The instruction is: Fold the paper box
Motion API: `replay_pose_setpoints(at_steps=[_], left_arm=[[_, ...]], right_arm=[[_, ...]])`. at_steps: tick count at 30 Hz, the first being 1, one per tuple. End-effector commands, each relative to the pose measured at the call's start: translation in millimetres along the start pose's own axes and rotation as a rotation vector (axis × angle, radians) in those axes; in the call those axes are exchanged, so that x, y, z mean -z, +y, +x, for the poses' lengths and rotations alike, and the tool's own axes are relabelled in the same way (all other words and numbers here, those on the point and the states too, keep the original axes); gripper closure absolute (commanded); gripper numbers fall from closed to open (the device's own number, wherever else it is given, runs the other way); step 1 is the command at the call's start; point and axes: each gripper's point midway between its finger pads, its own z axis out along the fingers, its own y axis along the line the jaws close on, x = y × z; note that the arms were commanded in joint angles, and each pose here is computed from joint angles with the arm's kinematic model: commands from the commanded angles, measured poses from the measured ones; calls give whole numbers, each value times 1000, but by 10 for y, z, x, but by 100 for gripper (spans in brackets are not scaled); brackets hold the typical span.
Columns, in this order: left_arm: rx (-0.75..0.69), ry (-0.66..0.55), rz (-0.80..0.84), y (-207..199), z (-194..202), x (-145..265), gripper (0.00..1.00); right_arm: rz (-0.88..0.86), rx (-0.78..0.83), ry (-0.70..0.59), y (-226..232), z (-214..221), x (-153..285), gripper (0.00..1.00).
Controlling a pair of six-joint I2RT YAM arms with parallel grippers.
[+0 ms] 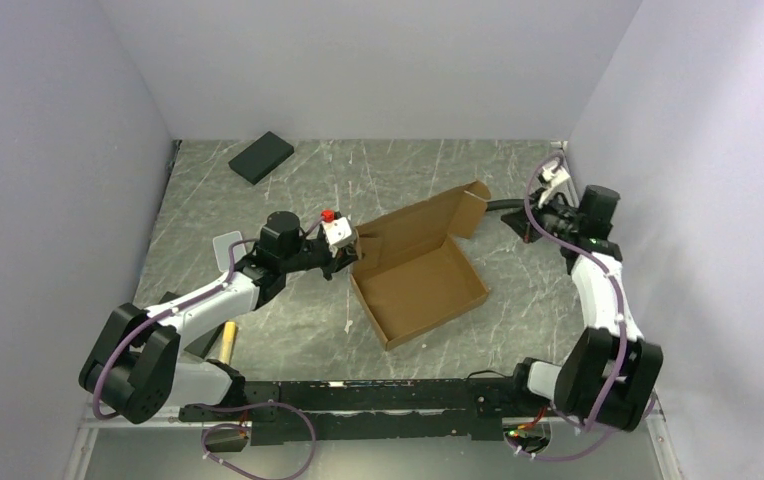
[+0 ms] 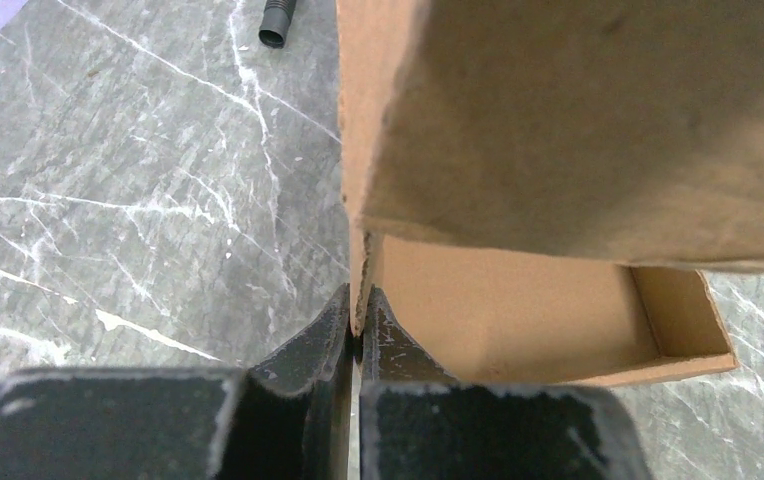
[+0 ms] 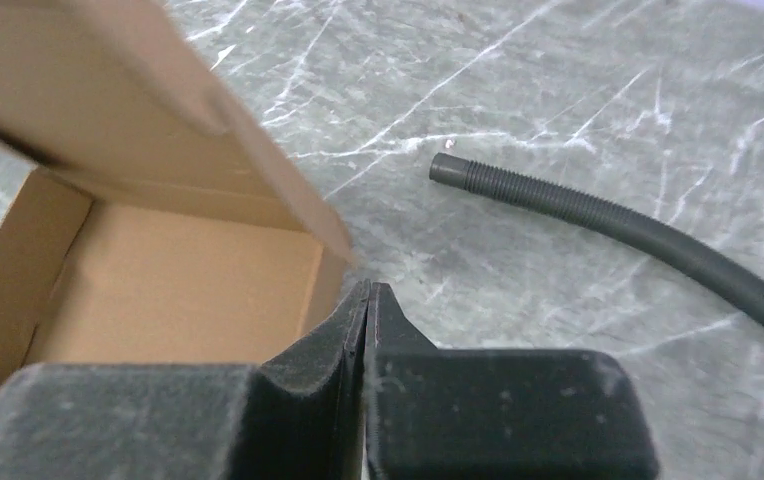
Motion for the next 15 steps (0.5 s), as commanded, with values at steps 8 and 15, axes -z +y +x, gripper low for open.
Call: replay_pose_setpoints(at_steps=[8,15], left_arm=[[-65,-11,10,-18,-145,12,92],[-135,-8,-19,19,-168,9,88]], right_arm=[[-67,-79,-65,159,-217,-794,100],[-133,-114,-12,502,54,-600,100]])
